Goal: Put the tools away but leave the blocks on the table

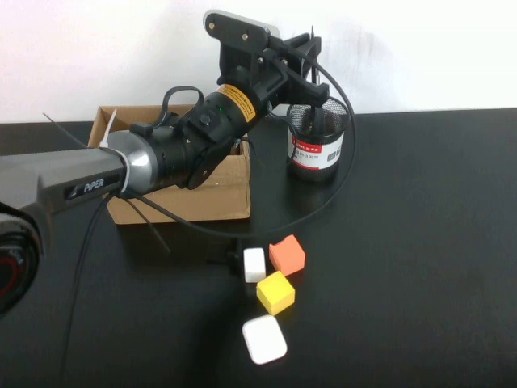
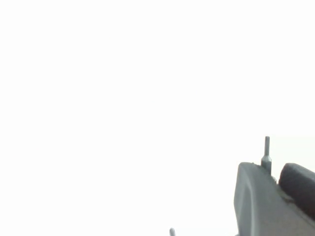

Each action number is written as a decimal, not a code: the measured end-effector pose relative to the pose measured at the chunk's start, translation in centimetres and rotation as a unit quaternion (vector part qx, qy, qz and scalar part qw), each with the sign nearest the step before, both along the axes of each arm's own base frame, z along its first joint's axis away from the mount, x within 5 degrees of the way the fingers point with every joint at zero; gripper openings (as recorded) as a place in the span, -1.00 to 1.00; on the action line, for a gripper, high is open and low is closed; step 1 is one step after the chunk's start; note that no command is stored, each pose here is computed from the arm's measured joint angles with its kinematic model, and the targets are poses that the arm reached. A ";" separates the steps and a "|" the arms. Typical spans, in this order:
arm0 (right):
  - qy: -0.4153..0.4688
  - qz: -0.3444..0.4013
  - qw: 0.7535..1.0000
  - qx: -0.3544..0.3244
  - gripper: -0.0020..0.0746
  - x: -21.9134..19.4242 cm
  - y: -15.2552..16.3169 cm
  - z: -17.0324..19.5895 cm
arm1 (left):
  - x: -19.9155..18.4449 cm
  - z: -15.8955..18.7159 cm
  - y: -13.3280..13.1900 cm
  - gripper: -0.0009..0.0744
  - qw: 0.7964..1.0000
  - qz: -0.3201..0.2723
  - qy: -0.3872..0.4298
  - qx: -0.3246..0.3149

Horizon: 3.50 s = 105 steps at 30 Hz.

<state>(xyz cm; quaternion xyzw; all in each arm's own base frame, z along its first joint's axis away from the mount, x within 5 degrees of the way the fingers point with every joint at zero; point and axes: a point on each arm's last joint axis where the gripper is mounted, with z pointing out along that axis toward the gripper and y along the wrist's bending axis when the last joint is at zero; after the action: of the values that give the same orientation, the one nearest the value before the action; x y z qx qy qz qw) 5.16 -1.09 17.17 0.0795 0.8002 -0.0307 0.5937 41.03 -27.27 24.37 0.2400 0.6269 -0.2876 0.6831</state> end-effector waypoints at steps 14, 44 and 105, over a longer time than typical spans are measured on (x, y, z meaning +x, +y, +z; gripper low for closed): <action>0.000 0.000 1.000 0.000 -0.97 0.0 0.0 0.0 | 0.4 -1.0 -0.1 -0.43 1.000 0.006 0.015 0.019; 0.000 0.000 1.000 0.000 -0.97 0.0 0.0 0.0 | -19.4 8.0 14.1 -0.98 0.972 0.097 0.084 0.196; 0.000 0.000 1.000 0.000 -0.97 0.0 0.0 0.0 | -34.6 -1.6 26.5 -0.98 0.945 0.322 0.013 0.061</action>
<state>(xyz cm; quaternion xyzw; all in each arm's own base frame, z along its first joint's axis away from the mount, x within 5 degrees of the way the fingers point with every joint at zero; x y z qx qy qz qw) 5.16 -1.09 17.17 0.0795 0.8002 -0.0307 0.5937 6.40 -0.72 22.80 0.0623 0.6961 -0.0168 0.7150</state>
